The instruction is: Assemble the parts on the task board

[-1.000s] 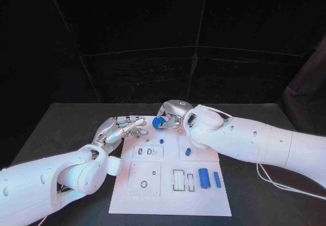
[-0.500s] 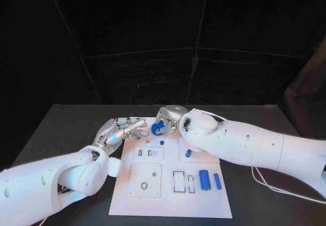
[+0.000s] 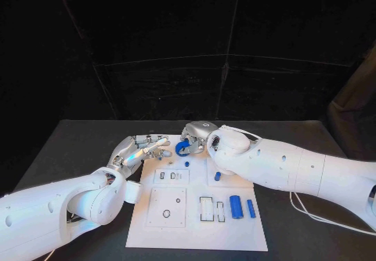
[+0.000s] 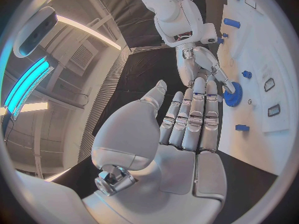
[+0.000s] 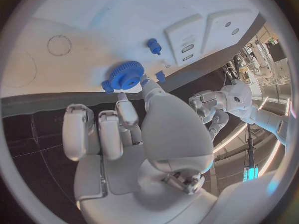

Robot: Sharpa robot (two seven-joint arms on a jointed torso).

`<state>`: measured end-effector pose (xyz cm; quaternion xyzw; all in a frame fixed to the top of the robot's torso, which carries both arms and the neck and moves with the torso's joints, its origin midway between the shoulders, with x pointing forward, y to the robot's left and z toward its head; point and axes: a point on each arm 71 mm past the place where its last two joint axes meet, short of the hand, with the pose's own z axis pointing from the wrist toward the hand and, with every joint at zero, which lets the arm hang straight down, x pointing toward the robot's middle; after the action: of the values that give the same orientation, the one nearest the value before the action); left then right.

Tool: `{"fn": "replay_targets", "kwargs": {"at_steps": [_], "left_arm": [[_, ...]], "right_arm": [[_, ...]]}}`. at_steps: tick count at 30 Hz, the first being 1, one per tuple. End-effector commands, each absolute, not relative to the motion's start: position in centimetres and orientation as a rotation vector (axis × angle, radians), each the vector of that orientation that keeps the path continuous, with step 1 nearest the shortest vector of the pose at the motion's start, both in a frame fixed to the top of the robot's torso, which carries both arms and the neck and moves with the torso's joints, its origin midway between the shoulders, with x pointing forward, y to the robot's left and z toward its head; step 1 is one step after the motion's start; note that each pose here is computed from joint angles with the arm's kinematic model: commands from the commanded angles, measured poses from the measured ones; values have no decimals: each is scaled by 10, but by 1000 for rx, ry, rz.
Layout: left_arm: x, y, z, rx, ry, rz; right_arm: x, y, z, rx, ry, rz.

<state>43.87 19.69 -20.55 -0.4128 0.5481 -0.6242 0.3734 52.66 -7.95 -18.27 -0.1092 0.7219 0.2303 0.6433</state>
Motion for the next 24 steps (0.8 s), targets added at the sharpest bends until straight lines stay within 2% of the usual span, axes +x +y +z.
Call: {"fn": "replay_targets", "kwargs": {"at_steps": [1, 17, 24], "left_arm": [[438, 195, -204, -1048, 1408, -1616], [439, 196, -204, -1049, 1408, -1614], [439, 196, -204, -1049, 1408, -1613]], "right_arm": [[526, -80, -186, -278, 1706, 516], [526, -86, -188, -261, 1728, 515], [527, -90, -184, -220, 1673, 529]]}}
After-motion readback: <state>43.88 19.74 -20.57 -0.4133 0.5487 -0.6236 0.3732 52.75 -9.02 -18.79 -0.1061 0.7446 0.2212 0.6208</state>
